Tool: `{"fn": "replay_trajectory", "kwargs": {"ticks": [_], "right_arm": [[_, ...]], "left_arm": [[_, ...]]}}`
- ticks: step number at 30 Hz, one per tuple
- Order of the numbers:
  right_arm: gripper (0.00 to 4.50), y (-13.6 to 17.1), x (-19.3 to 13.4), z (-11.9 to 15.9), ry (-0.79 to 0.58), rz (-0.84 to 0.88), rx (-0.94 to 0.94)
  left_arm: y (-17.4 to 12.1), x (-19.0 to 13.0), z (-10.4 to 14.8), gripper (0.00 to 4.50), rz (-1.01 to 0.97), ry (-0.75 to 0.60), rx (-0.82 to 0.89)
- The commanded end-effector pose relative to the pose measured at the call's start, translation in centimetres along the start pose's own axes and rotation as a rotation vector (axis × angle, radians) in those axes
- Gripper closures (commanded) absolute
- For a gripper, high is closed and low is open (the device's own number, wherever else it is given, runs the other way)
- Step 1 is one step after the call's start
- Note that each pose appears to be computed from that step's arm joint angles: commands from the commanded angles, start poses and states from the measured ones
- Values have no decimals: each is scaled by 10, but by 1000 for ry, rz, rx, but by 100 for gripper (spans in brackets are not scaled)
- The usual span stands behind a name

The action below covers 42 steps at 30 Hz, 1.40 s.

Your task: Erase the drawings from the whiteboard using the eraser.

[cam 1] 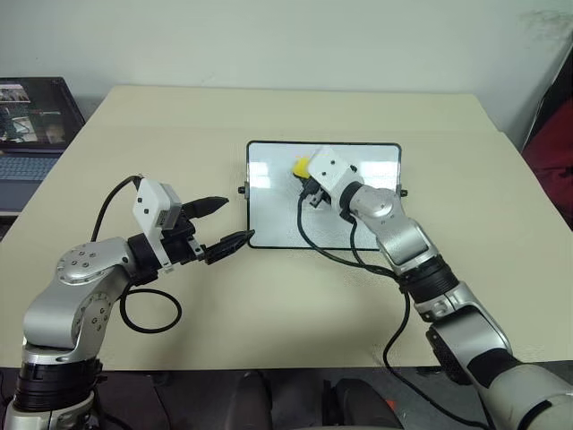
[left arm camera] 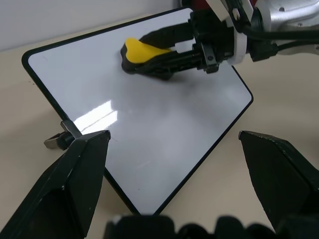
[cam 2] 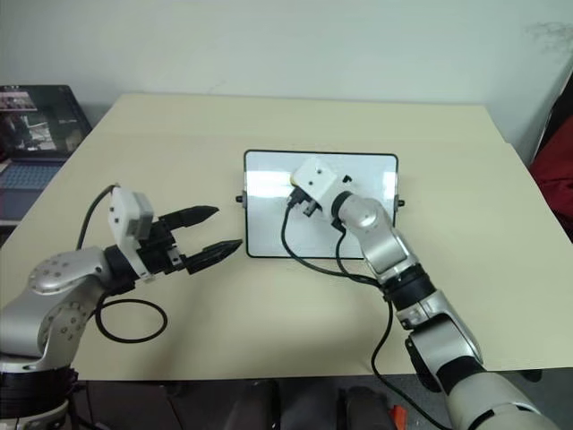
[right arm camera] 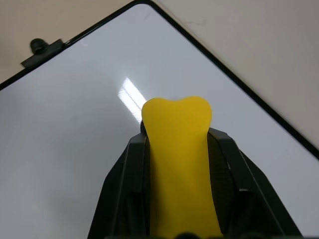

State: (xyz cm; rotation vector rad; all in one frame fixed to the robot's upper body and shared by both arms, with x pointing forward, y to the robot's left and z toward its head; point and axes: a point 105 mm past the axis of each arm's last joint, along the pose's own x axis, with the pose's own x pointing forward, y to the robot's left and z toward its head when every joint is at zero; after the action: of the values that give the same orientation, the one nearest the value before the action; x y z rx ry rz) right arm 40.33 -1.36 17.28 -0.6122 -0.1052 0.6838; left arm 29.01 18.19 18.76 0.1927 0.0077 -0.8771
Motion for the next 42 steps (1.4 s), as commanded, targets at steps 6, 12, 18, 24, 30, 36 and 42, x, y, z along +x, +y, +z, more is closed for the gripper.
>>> {"fn": "replay_trajectory", "kwargs": {"ticks": [6,12,18,24,30,36,42], "right_arm": [[330,32,-4,-44,134,93,63],[330,3,-15,33,-75,44,83],[330,-28,-20,71,-162,-60,58],[330,-24,0,48,-102,-67,29],[330,9,7,16,-31,16,40],[330,47,3,-24,63,114,59],[330,54,-2,-25,53,139,84]], "left_arm": [[-4,-1,14,0,-22,-23,48],[-4,-1,13,0,-18,-22,47],[-5,0,11,0,-21,-22,41],[-5,2,12,0,-27,-24,42],[-5,2,11,0,-26,-23,42],[-5,2,11,0,-24,-25,40],[-5,5,12,0,-31,-29,41]]}}
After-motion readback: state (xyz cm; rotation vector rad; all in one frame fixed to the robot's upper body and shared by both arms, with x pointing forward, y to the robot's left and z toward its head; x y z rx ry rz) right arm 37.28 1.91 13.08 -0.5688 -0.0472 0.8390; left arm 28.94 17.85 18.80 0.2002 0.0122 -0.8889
